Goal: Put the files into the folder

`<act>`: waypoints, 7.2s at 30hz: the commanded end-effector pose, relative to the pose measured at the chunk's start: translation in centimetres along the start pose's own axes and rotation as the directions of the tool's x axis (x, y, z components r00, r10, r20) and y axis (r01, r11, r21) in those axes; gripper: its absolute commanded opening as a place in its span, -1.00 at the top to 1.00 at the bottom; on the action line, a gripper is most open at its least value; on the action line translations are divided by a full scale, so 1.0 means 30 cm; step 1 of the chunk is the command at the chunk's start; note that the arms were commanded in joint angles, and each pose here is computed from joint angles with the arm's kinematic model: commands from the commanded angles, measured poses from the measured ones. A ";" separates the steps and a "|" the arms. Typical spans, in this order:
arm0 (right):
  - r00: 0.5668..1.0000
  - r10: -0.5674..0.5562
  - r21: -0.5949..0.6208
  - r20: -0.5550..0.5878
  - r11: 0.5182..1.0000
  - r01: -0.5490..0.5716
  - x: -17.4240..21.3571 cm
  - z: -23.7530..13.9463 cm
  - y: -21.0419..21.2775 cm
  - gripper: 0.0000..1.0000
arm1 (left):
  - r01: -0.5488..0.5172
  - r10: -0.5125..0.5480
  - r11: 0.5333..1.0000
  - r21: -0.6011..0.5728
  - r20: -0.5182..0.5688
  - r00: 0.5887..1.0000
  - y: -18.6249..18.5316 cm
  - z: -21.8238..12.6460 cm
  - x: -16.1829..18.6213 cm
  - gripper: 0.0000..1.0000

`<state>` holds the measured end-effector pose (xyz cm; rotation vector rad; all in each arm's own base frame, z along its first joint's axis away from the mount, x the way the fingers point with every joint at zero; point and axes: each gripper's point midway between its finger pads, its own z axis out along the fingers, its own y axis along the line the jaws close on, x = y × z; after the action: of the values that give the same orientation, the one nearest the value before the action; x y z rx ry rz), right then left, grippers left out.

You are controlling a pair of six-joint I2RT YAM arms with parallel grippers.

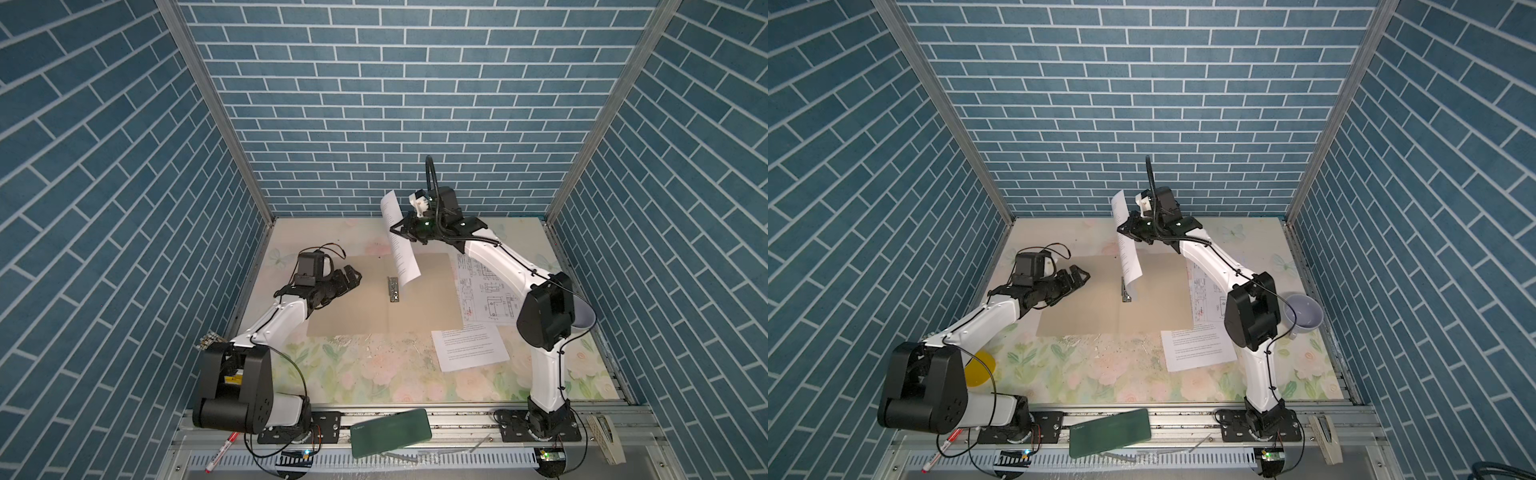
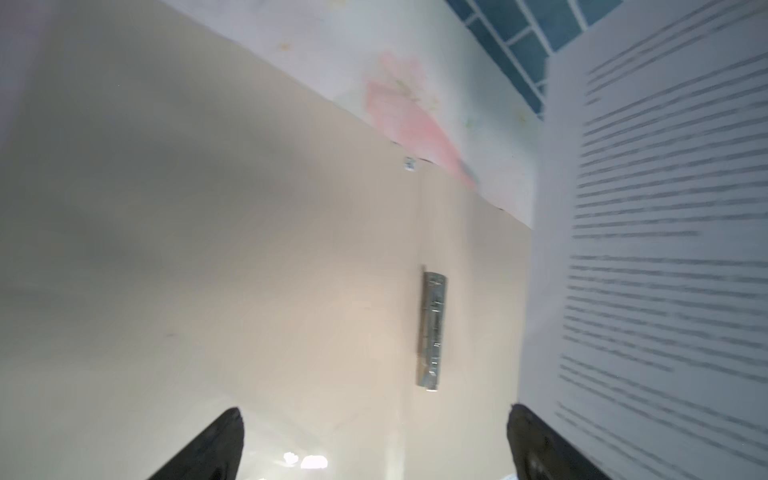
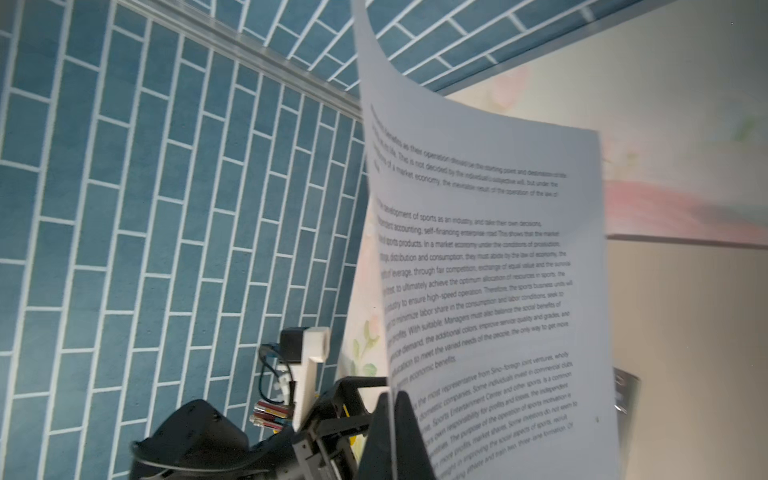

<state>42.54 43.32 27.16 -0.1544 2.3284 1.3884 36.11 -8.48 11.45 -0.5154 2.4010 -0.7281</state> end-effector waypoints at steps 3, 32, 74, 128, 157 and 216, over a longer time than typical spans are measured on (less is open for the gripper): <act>1.000 0.011 -0.101 -0.008 0.995 -0.012 -0.050 0.112 0.093 1.00 | 0.064 -0.058 0.990 -0.125 0.051 0.997 0.163 -0.064 -0.031 -0.99; 0.996 -0.086 0.190 0.022 0.979 0.081 0.019 0.346 -0.556 0.84 | 0.182 -0.195 0.937 -0.298 -0.016 0.981 0.430 -0.017 0.012 -0.99; 0.857 -0.442 -0.033 0.265 0.884 0.466 -0.020 0.524 -0.301 1.00 | 0.245 -0.255 0.964 -0.108 -0.096 0.962 0.369 0.096 0.044 -0.93; 0.919 -0.376 -0.137 0.114 0.911 0.390 0.198 0.464 -0.259 1.00 | 0.293 -0.298 0.954 -0.062 -0.085 0.951 0.362 0.106 0.067 -0.92; 0.930 -0.342 -0.072 0.132 0.933 0.353 0.242 0.424 -0.277 1.00 | 0.319 -0.323 0.946 -0.054 -0.074 0.944 0.365 0.101 0.084 -0.92; 0.978 -0.193 0.178 -0.080 0.963 0.205 0.281 0.352 -0.427 0.84 | 0.329 -0.331 0.943 -0.039 -0.078 0.940 0.365 0.083 0.128 -0.92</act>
<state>41.60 47.07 6.49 -0.3811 2.4190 1.0662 35.95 -2.54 4.92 -0.8043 2.3075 -0.8950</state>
